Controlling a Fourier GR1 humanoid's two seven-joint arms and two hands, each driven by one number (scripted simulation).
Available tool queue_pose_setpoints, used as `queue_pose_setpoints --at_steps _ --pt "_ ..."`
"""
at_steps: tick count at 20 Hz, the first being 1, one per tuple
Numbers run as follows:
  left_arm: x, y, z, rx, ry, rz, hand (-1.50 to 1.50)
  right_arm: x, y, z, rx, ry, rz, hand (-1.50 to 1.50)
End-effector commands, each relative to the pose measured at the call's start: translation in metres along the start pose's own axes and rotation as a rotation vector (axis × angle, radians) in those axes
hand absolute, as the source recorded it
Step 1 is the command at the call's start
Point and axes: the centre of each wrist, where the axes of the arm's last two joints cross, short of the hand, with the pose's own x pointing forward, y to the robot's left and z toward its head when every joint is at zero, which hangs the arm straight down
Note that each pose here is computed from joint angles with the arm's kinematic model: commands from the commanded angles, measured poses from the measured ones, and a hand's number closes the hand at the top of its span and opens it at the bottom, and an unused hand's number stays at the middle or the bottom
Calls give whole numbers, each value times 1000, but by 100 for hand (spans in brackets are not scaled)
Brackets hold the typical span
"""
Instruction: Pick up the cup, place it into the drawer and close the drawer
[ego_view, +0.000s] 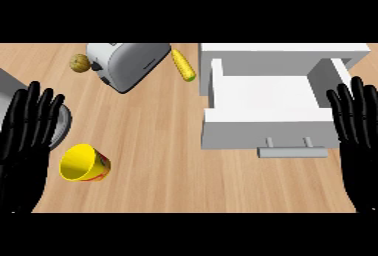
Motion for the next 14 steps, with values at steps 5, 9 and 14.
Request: queue_pose_setpoints --at_steps 5,9,14 --pt "6 3 6 432 -10 -225 -150 4 6 -1 17 20 -8 -150" --pt "-10 -9 12 604 74 -83 -150 2 12 -4 75 84 -127 -150" --pt "-33 -33 -8 619 61 -100 -150 -2 -1 10 80 102 -129 -150"
